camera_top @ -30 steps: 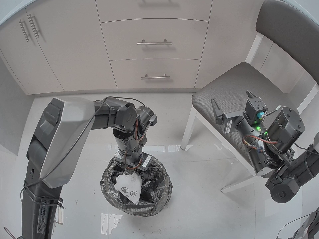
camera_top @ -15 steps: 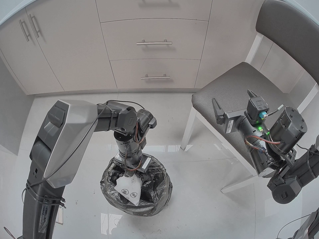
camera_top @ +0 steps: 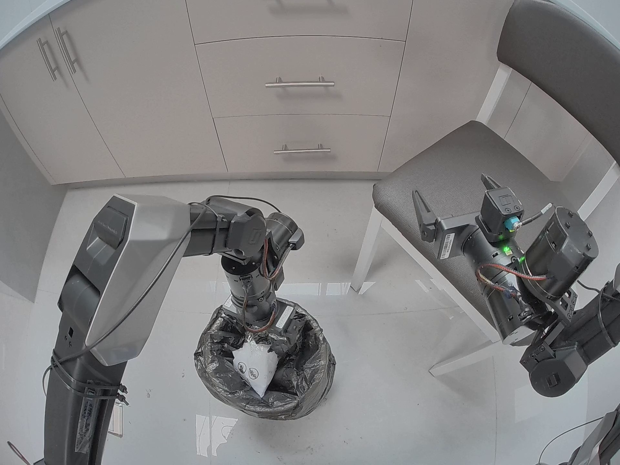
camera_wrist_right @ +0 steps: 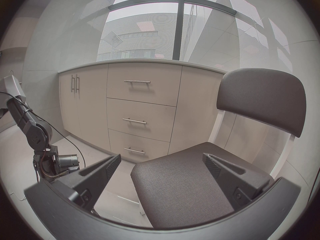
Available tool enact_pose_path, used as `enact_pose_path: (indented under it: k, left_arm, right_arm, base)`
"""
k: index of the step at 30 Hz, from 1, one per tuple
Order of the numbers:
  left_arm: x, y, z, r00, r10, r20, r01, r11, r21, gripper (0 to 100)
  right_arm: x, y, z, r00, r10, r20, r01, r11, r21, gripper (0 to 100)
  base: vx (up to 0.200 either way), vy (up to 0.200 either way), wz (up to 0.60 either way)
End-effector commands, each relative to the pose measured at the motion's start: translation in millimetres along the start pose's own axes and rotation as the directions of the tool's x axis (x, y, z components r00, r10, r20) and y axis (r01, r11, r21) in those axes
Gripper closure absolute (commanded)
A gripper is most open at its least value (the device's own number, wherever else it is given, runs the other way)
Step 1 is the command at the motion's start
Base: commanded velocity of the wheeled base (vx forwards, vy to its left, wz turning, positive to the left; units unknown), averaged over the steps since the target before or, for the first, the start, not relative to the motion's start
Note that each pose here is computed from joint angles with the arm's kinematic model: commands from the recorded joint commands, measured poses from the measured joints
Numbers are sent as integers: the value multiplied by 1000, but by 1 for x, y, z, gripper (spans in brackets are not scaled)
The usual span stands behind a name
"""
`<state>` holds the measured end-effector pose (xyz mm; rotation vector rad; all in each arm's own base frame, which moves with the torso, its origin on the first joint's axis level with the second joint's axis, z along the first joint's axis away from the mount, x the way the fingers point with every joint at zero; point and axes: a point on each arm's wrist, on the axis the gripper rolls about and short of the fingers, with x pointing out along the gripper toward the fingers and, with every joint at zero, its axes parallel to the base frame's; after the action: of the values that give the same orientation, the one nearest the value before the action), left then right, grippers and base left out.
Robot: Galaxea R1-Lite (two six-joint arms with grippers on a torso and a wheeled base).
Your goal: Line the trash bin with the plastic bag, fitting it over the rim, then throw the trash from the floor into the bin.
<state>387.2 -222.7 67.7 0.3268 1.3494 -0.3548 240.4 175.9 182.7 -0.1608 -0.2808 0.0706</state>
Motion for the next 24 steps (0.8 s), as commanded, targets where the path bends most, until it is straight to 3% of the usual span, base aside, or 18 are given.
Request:
enact_pose_path:
  k: [1, 8, 9, 24]
  left_arm:
    - [-2, 1, 0, 1000, 5, 7, -5, 1000, -4, 0]
    - [0, 0, 0, 998, 66, 9, -66, 998, 2, 0]
    - [-1, 0, 0, 998, 66, 10, -66, 998, 2, 100]
    - [14, -2, 3, 998, 68, 9, -68, 998, 5, 100]
  right_arm:
    - [-1, -2, 2, 1000, -5, 14, 5, 1000, 8, 0]
    - [-1, 0, 0, 1000, -3, 9, 3, 1000, 5, 0]
    - [-1, -1, 0, 1000, -3, 9, 3, 1000, 5, 0]
    - [-1, -2, 1, 1000, -12, 6, 12, 1000, 5, 0]
  base:
    - [0, 0, 0]
    - [0, 0, 0]
    - [0, 0, 0]
    - [0, 0, 0]
